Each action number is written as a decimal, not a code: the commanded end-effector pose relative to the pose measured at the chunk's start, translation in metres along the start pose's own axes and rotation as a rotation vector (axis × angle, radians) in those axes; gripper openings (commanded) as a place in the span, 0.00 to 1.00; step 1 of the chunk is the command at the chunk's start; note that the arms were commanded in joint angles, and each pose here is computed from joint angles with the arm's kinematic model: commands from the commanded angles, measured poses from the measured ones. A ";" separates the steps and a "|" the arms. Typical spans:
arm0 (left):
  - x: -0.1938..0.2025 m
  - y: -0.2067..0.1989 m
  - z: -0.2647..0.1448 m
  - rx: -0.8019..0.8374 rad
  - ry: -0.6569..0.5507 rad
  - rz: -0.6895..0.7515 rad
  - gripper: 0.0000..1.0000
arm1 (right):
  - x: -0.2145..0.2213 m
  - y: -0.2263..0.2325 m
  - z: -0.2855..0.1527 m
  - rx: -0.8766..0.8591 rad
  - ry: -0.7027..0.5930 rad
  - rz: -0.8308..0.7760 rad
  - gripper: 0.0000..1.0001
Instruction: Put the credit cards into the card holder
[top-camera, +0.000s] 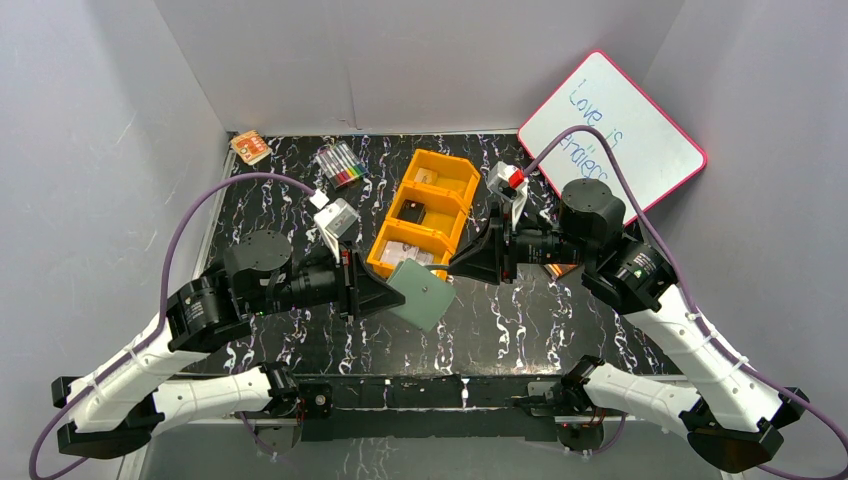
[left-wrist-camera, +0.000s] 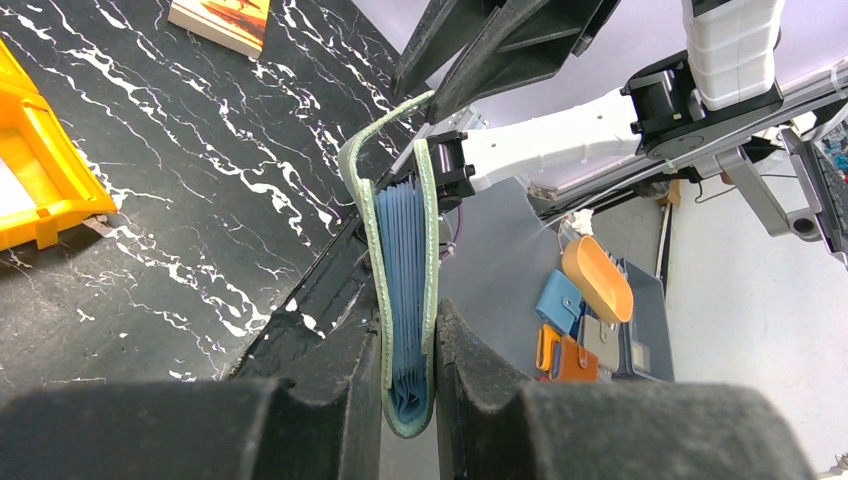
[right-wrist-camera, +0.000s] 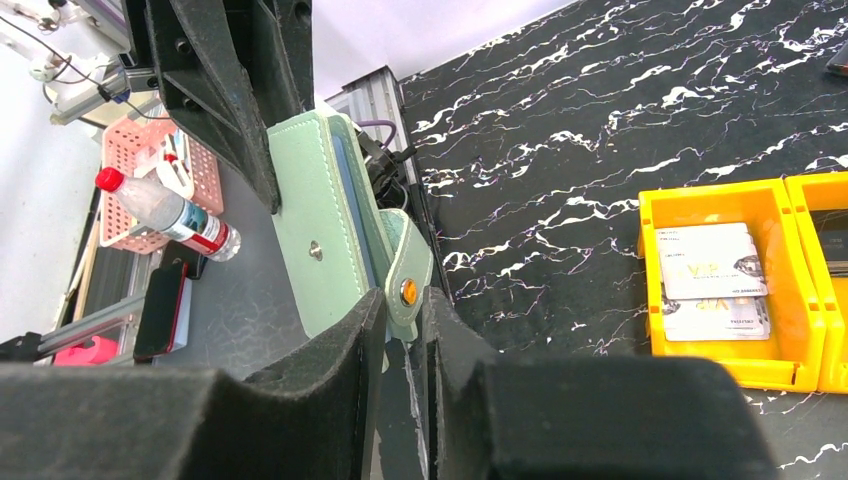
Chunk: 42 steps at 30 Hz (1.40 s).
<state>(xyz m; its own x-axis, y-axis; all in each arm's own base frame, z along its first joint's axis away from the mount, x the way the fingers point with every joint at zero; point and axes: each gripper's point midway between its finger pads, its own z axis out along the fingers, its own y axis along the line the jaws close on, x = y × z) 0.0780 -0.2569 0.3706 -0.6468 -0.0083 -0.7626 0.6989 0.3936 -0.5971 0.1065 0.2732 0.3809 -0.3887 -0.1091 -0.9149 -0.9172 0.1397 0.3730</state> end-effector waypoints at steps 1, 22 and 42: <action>-0.008 -0.009 -0.006 0.035 -0.033 0.017 0.00 | -0.018 0.011 -0.004 -0.036 -0.063 -0.061 0.25; 0.011 0.036 0.024 -0.218 0.131 -0.003 0.00 | -0.003 -0.005 -0.013 0.091 0.174 -0.103 0.00; 0.011 0.036 0.034 -0.249 0.132 -0.109 0.00 | 0.014 -0.008 0.005 0.017 0.140 -0.062 0.00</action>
<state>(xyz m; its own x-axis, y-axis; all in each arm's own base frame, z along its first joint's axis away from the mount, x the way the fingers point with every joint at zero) 0.1069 -0.2765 0.3193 -0.7621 0.0887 -0.6413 0.5453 0.6220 -0.5620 0.1140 0.2685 0.3440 -0.3857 -0.3188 -0.8658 -0.9194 0.2118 0.3316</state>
